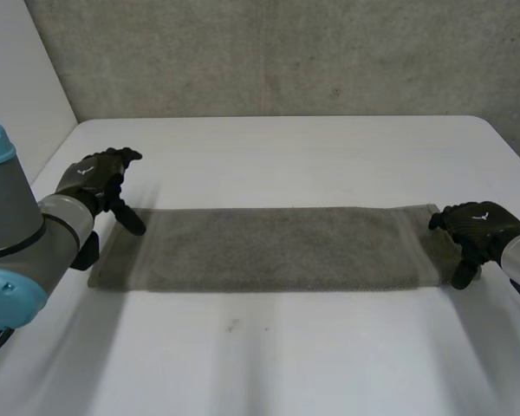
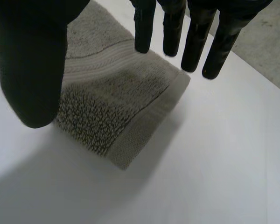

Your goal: Fold the towel.

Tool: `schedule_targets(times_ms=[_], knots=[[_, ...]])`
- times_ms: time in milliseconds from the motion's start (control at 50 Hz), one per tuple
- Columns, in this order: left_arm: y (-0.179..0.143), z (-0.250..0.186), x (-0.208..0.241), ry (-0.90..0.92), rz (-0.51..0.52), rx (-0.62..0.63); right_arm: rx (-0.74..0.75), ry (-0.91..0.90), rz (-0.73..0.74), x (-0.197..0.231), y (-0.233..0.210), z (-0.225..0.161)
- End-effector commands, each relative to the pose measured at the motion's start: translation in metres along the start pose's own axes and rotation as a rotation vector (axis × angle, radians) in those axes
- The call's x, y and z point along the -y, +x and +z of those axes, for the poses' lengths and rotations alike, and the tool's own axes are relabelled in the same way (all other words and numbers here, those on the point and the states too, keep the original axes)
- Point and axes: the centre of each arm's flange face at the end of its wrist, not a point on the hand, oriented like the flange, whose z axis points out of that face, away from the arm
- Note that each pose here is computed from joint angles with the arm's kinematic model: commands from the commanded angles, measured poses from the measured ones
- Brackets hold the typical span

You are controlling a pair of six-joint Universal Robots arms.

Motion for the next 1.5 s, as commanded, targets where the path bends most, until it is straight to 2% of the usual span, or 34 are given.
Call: schedule_targets(times_ms=[20, 200, 320, 420, 460, 520, 620, 740, 780, 800, 840, 860, 900, 920, 960, 980, 1000, 1020, 1060, 1080, 1120, 1180, 1220, 1280, 1340, 1500], knots=[[0.006, -0.001, -0.002, 0.011, 0.007, -0.015, -0.004, -0.009, -0.011, -0.010, -0.004, 0.006], [0.006, -0.002, -0.007, 0.003, 0.008, -0.018, -0.054, -0.003, -0.014, -0.019, 0.010, 0.015], [0.005, -0.003, -0.010, -0.006, 0.009, -0.015, -0.099, -0.013, -0.065, -0.022, 0.025, 0.017], [0.005, -0.004, -0.011, -0.009, 0.009, -0.013, -0.194, -0.075, -0.087, -0.033, 0.057, 0.015], [0.005, -0.006, -0.010, -0.007, 0.009, -0.014, -0.286, -0.121, -0.101, -0.041, 0.087, 0.010], [0.005, -0.007, -0.010, -0.005, 0.009, -0.014, -0.340, -0.149, -0.104, -0.046, 0.111, 0.005], [0.004, -0.010, -0.009, 0.002, 0.008, -0.013, -0.397, -0.141, -0.091, -0.042, 0.136, -0.002], [0.004, -0.010, -0.008, 0.009, 0.008, -0.012, -0.396, -0.051, -0.106, -0.018, 0.138, -0.006], [0.003, -0.010, -0.008, 0.010, 0.008, -0.011, -0.337, 0.101, -0.105, 0.027, 0.109, -0.012], [0.003, -0.010, -0.008, 0.010, 0.008, -0.011, -0.336, 0.102, -0.105, 0.028, 0.109, -0.012], [0.003, -0.011, -0.007, 0.012, 0.008, -0.009, -0.237, 0.245, -0.100, 0.068, 0.067, -0.016], [0.003, -0.011, -0.007, 0.012, 0.008, -0.009, -0.236, 0.246, -0.100, 0.068, 0.067, -0.016], [0.002, -0.012, -0.004, 0.020, 0.005, -0.005, -0.147, 0.350, -0.104, 0.095, 0.027, -0.020], [0.002, -0.012, -0.004, 0.020, 0.005, -0.005, -0.147, 0.350, -0.104, 0.095, 0.027, -0.020], [0.002, -0.013, -0.006, 0.018, 0.006, -0.004, -0.022, 0.469, -0.142, 0.123, -0.031, -0.031], [0.002, -0.013, -0.006, 0.018, 0.007, -0.004, -0.021, 0.470, -0.142, 0.123, -0.031, -0.031], [0.002, -0.014, -0.004, 0.028, 0.005, -0.005, 0.051, 0.526, -0.169, 0.133, -0.064, -0.038], [0.002, -0.014, -0.004, 0.028, 0.005, -0.005, 0.052, 0.527, -0.170, 0.134, -0.064, -0.039], [0.002, -0.015, -0.003, 0.040, 0.006, -0.007, 0.205, 0.615, -0.225, 0.144, -0.135, -0.054], [0.002, -0.015, -0.003, 0.040, 0.006, -0.007, 0.206, 0.615, -0.225, 0.144, -0.135, -0.054], [0.004, -0.017, -0.004, 0.038, 0.007, -0.011, 0.366, 0.636, -0.265, 0.134, -0.201, -0.063], [0.004, -0.017, -0.004, 0.041, 0.007, -0.012, 0.436, 0.620, -0.283, 0.124, -0.228, -0.067], [0.004, -0.016, -0.004, 0.045, 0.009, -0.014, 0.538, 0.579, -0.328, 0.099, -0.271, -0.072], [0.004, -0.016, -0.005, 0.045, 0.009, -0.014, 0.579, 0.532, -0.381, 0.076, -0.294, -0.072], [0.004, -0.016, -0.005, 0.047, 0.009, -0.014, 0.552, 0.512, -0.418, 0.069, -0.297, -0.068], [0.008, -0.016, -0.006, 0.044, 0.018, -0.025, 0.419, 0.559, -0.367, 0.101, -0.271, -0.082]])
